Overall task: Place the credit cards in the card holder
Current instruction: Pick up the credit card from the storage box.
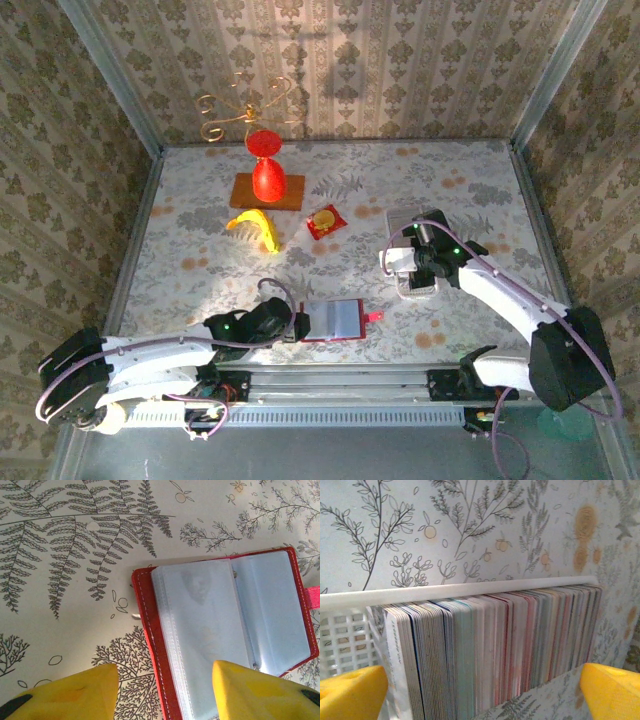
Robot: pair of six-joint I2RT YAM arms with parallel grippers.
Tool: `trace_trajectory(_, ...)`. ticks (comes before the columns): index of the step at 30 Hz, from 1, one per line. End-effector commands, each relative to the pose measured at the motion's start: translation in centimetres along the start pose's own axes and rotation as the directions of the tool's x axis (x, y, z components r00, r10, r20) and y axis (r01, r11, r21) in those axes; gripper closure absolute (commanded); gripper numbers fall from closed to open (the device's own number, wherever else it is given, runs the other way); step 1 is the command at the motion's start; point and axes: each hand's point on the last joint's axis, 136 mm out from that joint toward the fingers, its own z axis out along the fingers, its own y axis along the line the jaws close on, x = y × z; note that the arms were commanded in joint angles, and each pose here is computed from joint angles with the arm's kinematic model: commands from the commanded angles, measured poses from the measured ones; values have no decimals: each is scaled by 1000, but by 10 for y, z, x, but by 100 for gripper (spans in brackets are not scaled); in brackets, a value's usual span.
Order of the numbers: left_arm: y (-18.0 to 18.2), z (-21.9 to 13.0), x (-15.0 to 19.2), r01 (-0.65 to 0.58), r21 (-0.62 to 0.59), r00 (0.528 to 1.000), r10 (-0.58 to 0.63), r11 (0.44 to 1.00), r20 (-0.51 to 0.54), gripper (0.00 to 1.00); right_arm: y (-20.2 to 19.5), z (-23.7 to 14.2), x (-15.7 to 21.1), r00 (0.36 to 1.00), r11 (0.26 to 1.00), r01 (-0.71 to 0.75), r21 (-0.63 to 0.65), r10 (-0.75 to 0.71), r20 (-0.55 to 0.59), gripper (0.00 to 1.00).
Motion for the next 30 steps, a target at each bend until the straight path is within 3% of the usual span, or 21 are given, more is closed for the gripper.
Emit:
trace_trajectory(1,-8,-3,-6,-21,23,1000,21,1000,15,47,3,9,5,999,999,35,-5,-35,-22,0)
trace_trajectory(16,-5,-1,-4,-11,17,1000,11,1000,10,49,11,36,12,995,995,56,-80,-63,-79,3)
trace_trajectory(30,-4,0,-2,3,18,1000,-3,1000,5,52,12,20,7,993,995,84,-52,-87,-74,41)
